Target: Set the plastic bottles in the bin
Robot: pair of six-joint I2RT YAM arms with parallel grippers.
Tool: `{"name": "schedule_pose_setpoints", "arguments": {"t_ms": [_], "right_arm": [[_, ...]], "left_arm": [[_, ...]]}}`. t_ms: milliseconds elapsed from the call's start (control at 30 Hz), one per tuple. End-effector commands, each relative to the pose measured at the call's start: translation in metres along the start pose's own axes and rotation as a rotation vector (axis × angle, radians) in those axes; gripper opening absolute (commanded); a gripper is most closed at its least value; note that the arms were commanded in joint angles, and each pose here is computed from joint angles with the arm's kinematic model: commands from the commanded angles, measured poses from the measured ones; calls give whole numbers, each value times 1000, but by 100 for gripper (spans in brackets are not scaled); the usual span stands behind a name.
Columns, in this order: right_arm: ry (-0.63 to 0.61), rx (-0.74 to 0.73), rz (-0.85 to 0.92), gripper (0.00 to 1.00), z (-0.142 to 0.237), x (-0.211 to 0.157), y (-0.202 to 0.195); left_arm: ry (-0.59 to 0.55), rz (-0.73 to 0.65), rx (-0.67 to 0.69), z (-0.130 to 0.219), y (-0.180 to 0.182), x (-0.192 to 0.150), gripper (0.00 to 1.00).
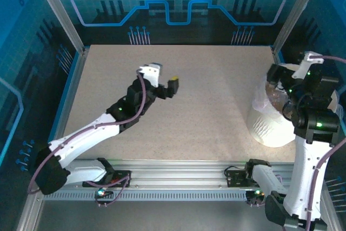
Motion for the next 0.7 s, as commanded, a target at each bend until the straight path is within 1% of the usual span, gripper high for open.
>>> {"name": "schedule_pose_setpoints", "arguments": {"t_ms": [0, 133, 267, 433, 567, 667], "right_arm": [[-99, 315, 59, 76, -15, 8, 34], [-138, 495, 175, 85, -29, -2, 72], [-130, 549, 278, 100, -51, -23, 101], [-83, 563, 328, 100, -92, -57, 124], [-23, 515, 348, 100, -127, -89, 127], [28, 444, 389, 100, -154, -121, 125]], "left_arm": [[-48, 7, 258, 17, 43, 3, 99], [-96, 28, 446, 39, 84, 8, 99], [-124, 23, 610, 54, 119, -1, 99], [-146, 33, 761, 65, 156, -17, 99], [-135, 65, 851, 66, 182, -32, 99], [-110, 90, 902, 62, 199, -46, 99]]}}
Point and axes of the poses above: each hand's point on the last joint's axis, 136 mm out from that joint toward the fingers, its own z axis back along the fingers, its own y axis along the line the jaws close on, x = y × z, the point moved 9 cm from there along z, back along the fingers, and after that the axes turned 11 degrees about z, right-handed, at the moved point
